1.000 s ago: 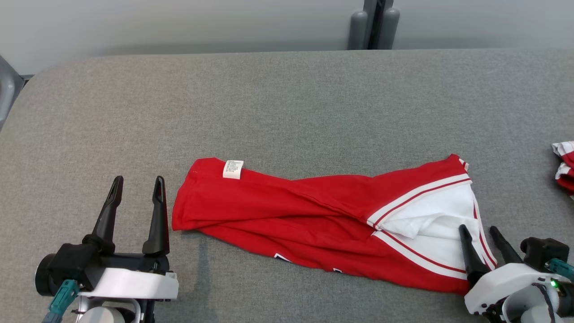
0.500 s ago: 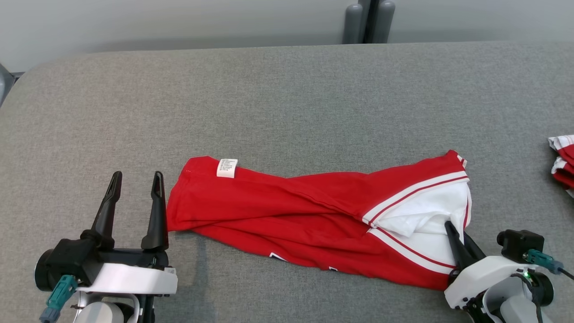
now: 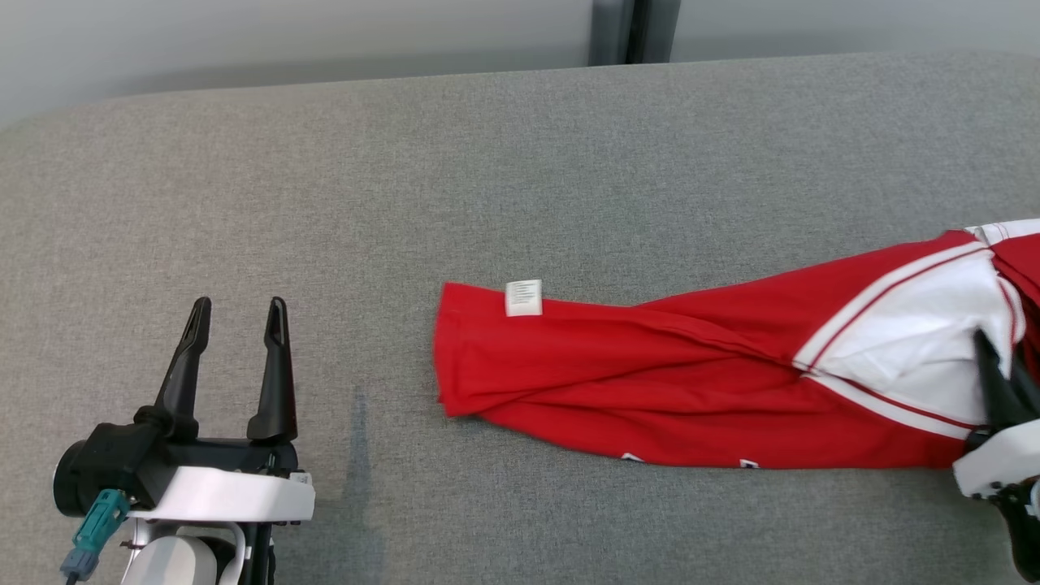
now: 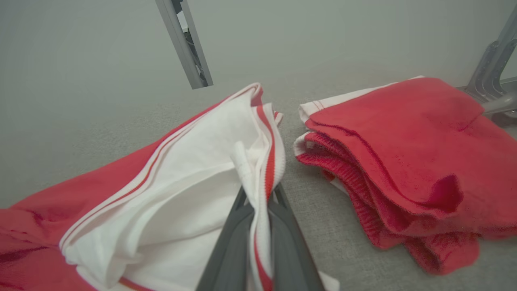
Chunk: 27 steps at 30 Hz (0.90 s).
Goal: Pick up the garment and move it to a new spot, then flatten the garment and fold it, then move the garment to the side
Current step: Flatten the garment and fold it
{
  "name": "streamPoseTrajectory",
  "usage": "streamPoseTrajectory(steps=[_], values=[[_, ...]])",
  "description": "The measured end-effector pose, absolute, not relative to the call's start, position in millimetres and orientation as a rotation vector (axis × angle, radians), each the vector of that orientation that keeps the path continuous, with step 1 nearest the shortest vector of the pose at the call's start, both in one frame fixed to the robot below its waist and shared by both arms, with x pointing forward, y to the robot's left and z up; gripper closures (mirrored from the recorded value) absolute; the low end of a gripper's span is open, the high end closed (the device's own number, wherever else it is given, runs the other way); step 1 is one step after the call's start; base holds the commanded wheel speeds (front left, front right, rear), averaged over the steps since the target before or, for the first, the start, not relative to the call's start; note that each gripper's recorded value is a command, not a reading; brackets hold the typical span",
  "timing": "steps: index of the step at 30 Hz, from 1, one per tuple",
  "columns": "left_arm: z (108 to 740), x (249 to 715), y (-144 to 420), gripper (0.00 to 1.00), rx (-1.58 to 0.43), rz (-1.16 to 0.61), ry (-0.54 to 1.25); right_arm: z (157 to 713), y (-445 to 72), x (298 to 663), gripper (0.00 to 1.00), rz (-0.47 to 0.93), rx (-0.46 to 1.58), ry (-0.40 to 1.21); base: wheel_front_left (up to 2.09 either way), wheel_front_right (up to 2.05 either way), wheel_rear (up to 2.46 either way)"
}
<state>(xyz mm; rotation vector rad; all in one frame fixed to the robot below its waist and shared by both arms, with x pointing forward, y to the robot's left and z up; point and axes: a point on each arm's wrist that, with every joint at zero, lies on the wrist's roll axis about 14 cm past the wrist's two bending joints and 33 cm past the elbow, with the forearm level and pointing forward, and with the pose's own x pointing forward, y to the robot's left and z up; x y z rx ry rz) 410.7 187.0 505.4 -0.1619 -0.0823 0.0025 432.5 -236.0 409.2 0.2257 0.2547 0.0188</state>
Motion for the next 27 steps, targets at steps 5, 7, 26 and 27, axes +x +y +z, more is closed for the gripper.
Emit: streamPoseTrajectory(steps=[5,7,26,27], values=[[505,413,185,0.00,-0.168,-0.004,-0.082,401,-262,430,1.00,-0.047,0.203,0.283,0.00,0.00,0.00],[503,413,185,0.00,-0.170,-0.005,-0.079,401,-261,432,1.00,-0.046,0.204,0.283,0.00,0.00,0.00],[511,411,169,0.00,-0.195,-0.057,-0.099,521,-71,442,1.00,0.405,0.359,0.024,0.00,0.00,0.00],[511,410,169,0.00,-0.195,-0.058,-0.098,524,-58,439,1.00,0.438,0.365,0.027,0.00,0.00,0.00]])
